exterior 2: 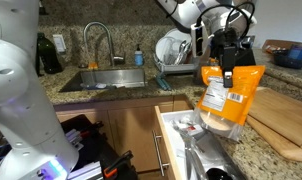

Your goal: Push the faucet handle to the right, remove the orange packet from the top of the counter and place it in the open drawer, close the open drawer

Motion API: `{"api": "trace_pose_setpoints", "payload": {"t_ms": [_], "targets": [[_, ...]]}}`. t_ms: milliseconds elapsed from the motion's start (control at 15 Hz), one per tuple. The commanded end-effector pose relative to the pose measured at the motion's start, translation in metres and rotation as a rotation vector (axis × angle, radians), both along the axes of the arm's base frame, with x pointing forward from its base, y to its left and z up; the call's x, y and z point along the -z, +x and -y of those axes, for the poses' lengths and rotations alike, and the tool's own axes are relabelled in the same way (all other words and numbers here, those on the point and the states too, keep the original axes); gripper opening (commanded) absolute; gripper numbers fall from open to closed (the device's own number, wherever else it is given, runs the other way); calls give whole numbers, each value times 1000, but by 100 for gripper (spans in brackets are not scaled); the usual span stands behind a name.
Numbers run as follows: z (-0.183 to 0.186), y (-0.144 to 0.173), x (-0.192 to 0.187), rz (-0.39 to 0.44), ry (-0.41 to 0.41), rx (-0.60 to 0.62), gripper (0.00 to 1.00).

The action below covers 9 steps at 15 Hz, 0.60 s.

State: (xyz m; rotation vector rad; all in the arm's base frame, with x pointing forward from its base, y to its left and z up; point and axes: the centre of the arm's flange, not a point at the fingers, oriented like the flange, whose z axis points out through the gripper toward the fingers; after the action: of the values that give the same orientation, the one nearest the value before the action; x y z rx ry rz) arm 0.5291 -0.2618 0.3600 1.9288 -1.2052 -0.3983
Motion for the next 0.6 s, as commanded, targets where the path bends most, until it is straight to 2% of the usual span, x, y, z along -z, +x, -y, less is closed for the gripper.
{"api": "trace_pose_setpoints", "payload": {"t_ms": [0, 133, 267, 333, 533], "targets": [[-41, 6, 38, -139, 54, -123, 0], [-62, 9, 55, -202, 21, -202, 0], [-78, 12, 65, -247, -75, -272, 0], [-70, 17, 62, -196, -23, -223, 0], [-83, 19, 69, -233, -64, -266, 0]]}}
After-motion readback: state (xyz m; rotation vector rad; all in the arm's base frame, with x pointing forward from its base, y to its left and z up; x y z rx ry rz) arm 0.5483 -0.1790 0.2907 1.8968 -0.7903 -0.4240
